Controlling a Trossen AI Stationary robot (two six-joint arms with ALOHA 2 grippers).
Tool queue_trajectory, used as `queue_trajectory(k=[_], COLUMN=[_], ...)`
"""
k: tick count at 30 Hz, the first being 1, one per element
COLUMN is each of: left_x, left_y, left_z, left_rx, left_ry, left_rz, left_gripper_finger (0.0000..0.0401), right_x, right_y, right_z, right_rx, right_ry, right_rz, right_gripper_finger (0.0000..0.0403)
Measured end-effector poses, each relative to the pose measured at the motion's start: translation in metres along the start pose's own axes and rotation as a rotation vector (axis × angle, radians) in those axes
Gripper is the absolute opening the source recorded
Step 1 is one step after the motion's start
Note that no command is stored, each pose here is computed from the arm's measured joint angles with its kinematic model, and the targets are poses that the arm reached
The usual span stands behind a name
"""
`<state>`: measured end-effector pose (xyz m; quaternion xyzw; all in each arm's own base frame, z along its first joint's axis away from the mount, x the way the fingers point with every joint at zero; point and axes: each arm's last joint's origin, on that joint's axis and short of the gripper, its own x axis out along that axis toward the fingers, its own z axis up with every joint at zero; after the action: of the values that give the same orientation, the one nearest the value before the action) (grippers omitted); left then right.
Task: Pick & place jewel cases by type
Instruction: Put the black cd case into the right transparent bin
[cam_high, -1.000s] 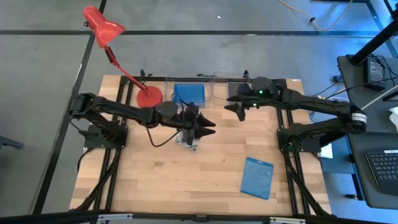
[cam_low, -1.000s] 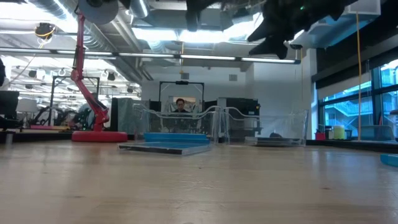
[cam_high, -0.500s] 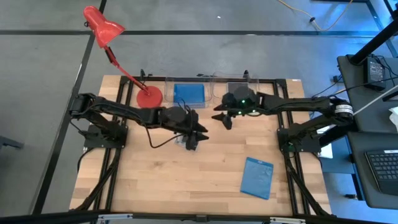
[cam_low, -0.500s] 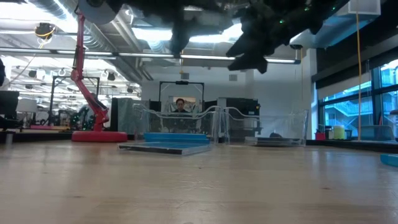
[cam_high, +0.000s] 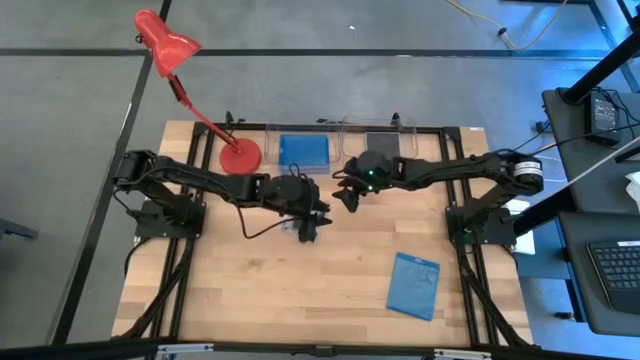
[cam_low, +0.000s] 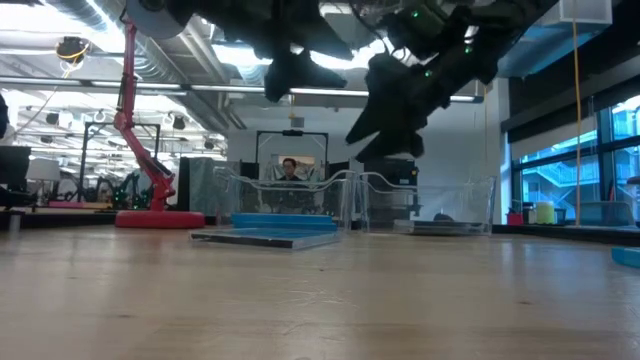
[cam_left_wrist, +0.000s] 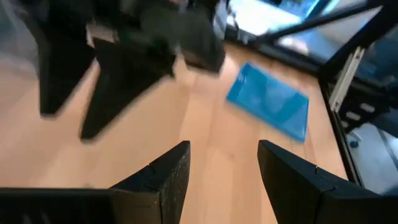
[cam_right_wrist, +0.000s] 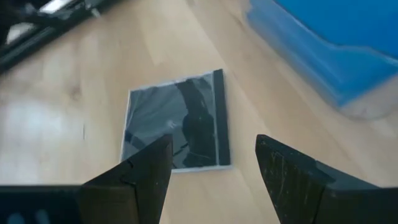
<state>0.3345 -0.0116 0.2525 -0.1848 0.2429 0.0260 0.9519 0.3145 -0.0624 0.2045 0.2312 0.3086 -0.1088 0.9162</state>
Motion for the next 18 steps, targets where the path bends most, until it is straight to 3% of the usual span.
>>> queue_trajectory(k=[2, 7, 13, 18], left_x=[0.000, -0.005, -0.009, -0.003], left_y=[0.000, 0.006, -0.012, -0.017], left_z=[-0.008, -0.030, -0.050, -0.068], left_rx=[-0.064, -0.288, -0.248, -0.391], left_ry=[0.069, 0.223, 0.349, 0.421], left_rz=[0.028, 0.243, 0.240, 0.327], left_gripper_finger=[0.0184, 0.0184, 0.0184, 0.0184], right_x=[0.005, 0.017, 0.038, 0.057], right_y=[-0.001, 0.000, 0.003, -0.002], right_z=[-0.001, -0.008, -0.018, -0.027], right_rx=[0.039, 0.073, 0.059, 0.088], right_ry=[0.003, 0.024, 0.028, 0.036], right_rz=[0.001, 0.003, 0.024, 0.018], right_gripper_finger=[0.0234, 0.0234, 0.0234, 0.0234])
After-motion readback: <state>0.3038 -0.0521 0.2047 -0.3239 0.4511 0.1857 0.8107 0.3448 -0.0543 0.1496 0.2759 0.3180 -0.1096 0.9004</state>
